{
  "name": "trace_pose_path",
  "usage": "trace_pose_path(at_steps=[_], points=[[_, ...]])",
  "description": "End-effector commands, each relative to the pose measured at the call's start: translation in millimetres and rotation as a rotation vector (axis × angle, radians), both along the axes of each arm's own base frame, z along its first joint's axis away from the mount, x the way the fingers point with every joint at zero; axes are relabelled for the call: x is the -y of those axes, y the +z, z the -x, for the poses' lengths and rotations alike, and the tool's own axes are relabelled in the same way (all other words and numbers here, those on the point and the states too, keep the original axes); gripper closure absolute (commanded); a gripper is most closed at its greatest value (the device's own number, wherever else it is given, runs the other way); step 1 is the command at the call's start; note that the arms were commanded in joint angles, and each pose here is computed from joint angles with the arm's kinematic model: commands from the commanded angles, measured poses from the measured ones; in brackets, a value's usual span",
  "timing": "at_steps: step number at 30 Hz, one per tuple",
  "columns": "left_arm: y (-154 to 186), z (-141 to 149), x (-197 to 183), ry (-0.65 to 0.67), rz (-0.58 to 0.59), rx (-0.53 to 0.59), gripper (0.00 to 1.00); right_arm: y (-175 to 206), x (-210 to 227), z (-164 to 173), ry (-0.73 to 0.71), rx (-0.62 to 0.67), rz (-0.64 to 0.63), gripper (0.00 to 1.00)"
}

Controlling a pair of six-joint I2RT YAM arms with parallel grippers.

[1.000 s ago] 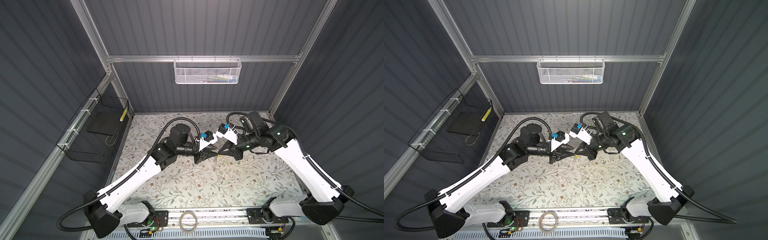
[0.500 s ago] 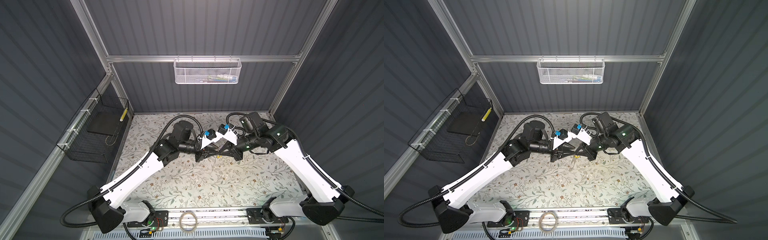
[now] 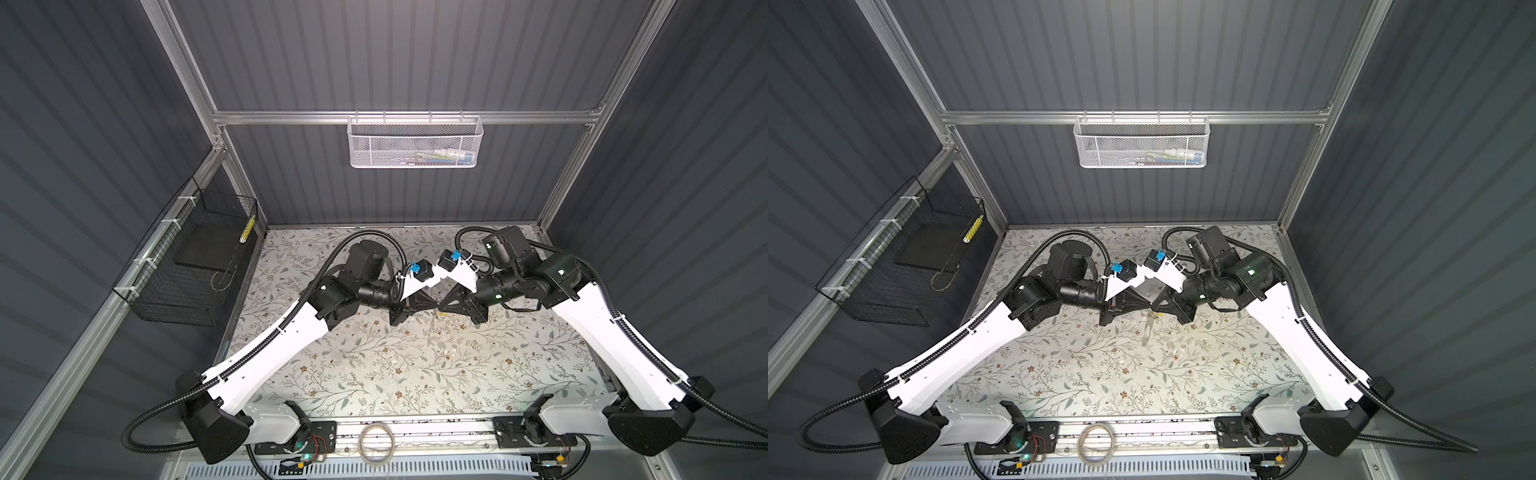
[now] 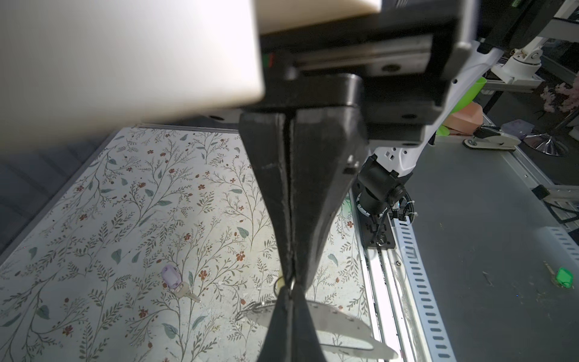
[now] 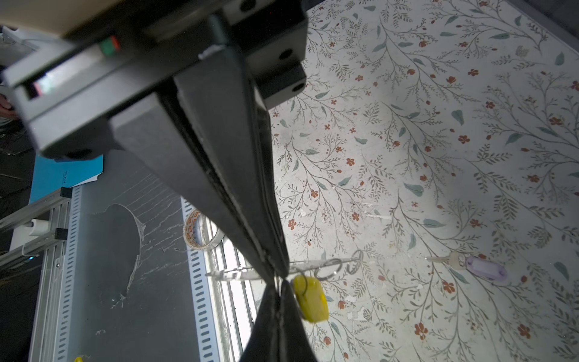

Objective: Attach keys to a key ring
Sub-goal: Insert the key into the keyring.

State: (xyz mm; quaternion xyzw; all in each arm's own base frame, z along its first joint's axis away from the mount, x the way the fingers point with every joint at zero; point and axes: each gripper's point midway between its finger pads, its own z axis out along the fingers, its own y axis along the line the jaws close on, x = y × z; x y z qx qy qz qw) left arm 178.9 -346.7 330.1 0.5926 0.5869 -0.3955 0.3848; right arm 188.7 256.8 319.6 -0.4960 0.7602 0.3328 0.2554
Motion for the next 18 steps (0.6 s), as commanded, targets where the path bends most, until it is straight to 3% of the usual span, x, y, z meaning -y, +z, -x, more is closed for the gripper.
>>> trace_pose_path(at_steps=[1, 8, 10, 12, 18], points=[[5.4, 5.1, 0.2, -0.023, 0.0, -0.001, 0.99, 11.1, -3.5, 4.3, 0.028, 0.033, -0.046, 1.0], [5.3, 5.2, 0.1, -0.012, 0.013, -0.005, 1.0, 11.6, -1.5, -7.2, -0.046, 0.058, -0.047, 0.98], [9.0, 3.3, -0.7, 0.015, 0.054, 0.006, 1.0, 10.7, 1.2, -17.4, -0.123, 0.079, -0.055, 0.8], [16.8, 2.7, -2.6, 0.042, 0.115, 0.026, 1.0, 9.0, 3.5, -21.5, -0.171, 0.094, -0.073, 0.71], [38.5, 1.5, -7.7, 0.099, 0.276, 0.05, 1.0, 18.0, 18.2, -35.5, -0.376, 0.159, -0.192, 0.65]])
